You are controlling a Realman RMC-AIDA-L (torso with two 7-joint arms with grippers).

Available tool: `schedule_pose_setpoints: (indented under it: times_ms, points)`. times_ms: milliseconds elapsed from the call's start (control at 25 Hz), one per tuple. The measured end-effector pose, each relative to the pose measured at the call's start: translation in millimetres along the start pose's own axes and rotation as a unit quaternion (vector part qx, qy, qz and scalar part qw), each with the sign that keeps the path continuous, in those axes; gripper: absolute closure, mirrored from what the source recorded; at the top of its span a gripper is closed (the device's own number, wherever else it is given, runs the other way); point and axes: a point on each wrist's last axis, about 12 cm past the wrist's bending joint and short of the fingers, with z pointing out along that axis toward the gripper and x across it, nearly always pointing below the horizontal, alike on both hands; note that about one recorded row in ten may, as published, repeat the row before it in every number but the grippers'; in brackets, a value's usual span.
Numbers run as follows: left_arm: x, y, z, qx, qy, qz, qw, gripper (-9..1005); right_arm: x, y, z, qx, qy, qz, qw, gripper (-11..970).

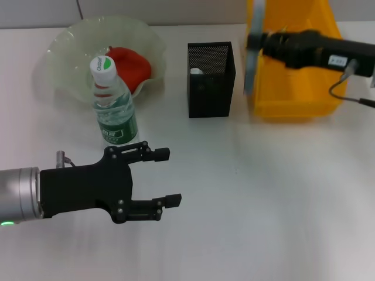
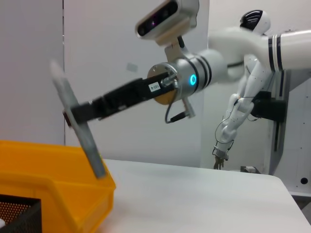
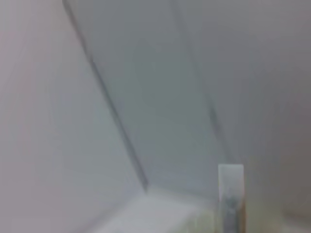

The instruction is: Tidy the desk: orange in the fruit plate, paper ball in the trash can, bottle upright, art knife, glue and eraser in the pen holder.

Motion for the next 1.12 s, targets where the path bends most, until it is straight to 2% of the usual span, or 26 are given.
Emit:
schedule_pose_setpoints:
  times_ms: [160, 360, 520, 720, 1120]
  points:
    - [2, -0.6, 2, -0.002, -0.006, 0.0, 1.0, 186, 15, -13.4, 0, 0.016, -0.092, -0.017, 0.995, 818]
    - [2, -0.7, 2, -0.005, -0.011, -0.002, 1.0, 186, 30, -18.1, 18, 0.045, -0.132, -0.073, 0.988, 819]
    - [2, -0.7, 1, -0.006, -0.012, 0.005, 1.0, 186, 40, -16.4, 41, 0.058, -0.121, -0.125, 0.983, 820]
    - [2, -0.6, 1, -0.007, -0.013, 0.009, 1.0, 186, 45, -17.2, 59, 0.071, -0.089, -0.151, 0.982, 818]
    - [1, 0.5, 3, -0.004, -0.012, 0.011, 1.0, 186, 51, -13.2, 74, 0.071, -0.061, -0.215, 0.972, 805]
